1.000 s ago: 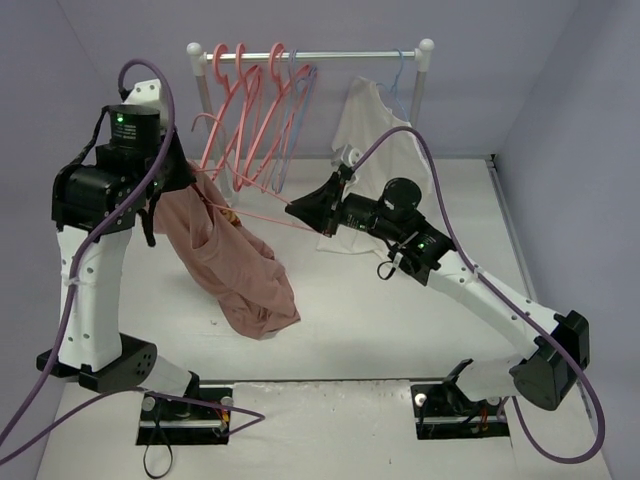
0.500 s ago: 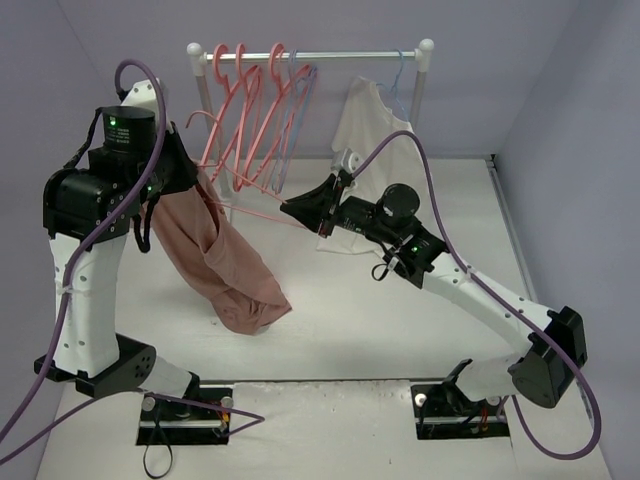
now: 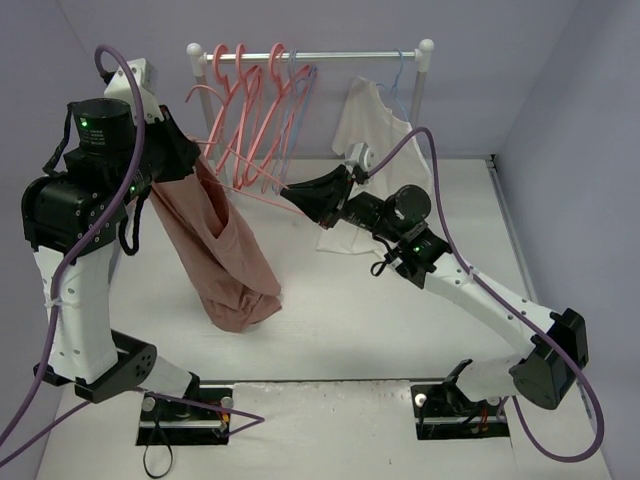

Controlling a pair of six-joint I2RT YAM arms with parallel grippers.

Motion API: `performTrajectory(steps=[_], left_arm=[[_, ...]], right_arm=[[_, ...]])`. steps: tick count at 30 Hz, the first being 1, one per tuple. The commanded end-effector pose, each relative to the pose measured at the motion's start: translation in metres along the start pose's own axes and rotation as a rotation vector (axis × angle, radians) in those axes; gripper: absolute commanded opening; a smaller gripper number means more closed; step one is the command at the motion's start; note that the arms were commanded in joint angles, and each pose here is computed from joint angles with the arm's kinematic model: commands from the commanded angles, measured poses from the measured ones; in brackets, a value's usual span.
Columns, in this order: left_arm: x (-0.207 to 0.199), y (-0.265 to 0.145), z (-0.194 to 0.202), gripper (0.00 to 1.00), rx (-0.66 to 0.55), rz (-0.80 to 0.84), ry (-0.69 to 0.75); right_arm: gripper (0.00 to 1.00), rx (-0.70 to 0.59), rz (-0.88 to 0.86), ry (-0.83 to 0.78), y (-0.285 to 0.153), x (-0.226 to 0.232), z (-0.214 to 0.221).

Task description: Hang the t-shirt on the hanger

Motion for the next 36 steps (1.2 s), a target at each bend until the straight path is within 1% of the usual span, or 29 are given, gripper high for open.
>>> performTrajectory(steps=[1, 7, 11, 13, 15, 18, 20, 25, 26, 27, 31, 32, 33, 36], left_arm=[[-0.009, 0.003, -0.002, 0.00, -0.031, 0.112, 0.057], [-0.003, 0.012, 0.008, 0.00, -0.019, 0.110, 0.085], [0.003, 0.017, 0.010, 0.00, -0.034, 0.091, 0.149], [0.008, 0.023, 0.015, 0.00, -0.019, 0.072, 0.179], [0.011, 0.027, 0.020, 0.02, 0.000, 0.067, 0.203], [0.014, 0.032, 0.024, 0.08, 0.017, 0.073, 0.230], [0.015, 0.031, 0.026, 0.09, 0.015, 0.075, 0.239], [0.013, 0.021, 0.017, 0.16, -0.051, 0.094, 0.245], [0.012, 0.017, 0.015, 0.16, -0.065, 0.097, 0.245], [0.011, 0.015, 0.011, 0.19, -0.081, 0.095, 0.249], [0.005, -0.004, -0.004, 0.41, -0.154, 0.126, 0.264], [0.006, -0.006, -0.006, 0.44, -0.170, 0.112, 0.269], [0.007, -0.009, -0.008, 0.47, -0.178, 0.112, 0.280], [0.008, -0.010, -0.007, 0.49, -0.178, 0.116, 0.297]], right_arm=[[0.00, -0.241, 0.042, -0.091, -0.003, 0.002, -0.050], [0.00, -0.214, 0.051, -0.094, -0.010, 0.005, -0.034], [0.00, -0.190, 0.044, -0.083, -0.010, 0.007, -0.022], [0.00, -0.181, 0.037, -0.074, -0.010, 0.008, -0.016], [0.00, -0.178, 0.034, -0.068, -0.010, 0.009, -0.013], [0.00, -0.172, 0.021, -0.060, -0.008, 0.010, -0.010], [0.00, -0.177, 0.018, -0.060, -0.008, 0.009, -0.010], [0.00, -0.209, 0.020, -0.084, -0.006, 0.007, -0.016], [0.00, -0.211, 0.017, -0.085, -0.006, 0.007, -0.016], [0.00, -0.223, 0.015, -0.092, -0.004, 0.006, -0.021], [0.00, -0.242, 0.008, -0.104, 0.000, 0.004, -0.028], [0.00, -0.240, 0.006, -0.105, 0.001, 0.004, -0.027], [0.00, -0.242, 0.006, -0.104, 0.001, 0.004, -0.028], [0.00, -0.236, 0.003, -0.097, 0.003, 0.003, -0.024]])
Point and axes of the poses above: each gripper's point midway between its finger pads, its own y axis out along the fingers, its own x axis along the line the jaws close on, z = x × y, the point moved 9 cm from there along -y, back along the fingers, and after that the axes turned 15 degrees about -y, right-handed, at the moved point
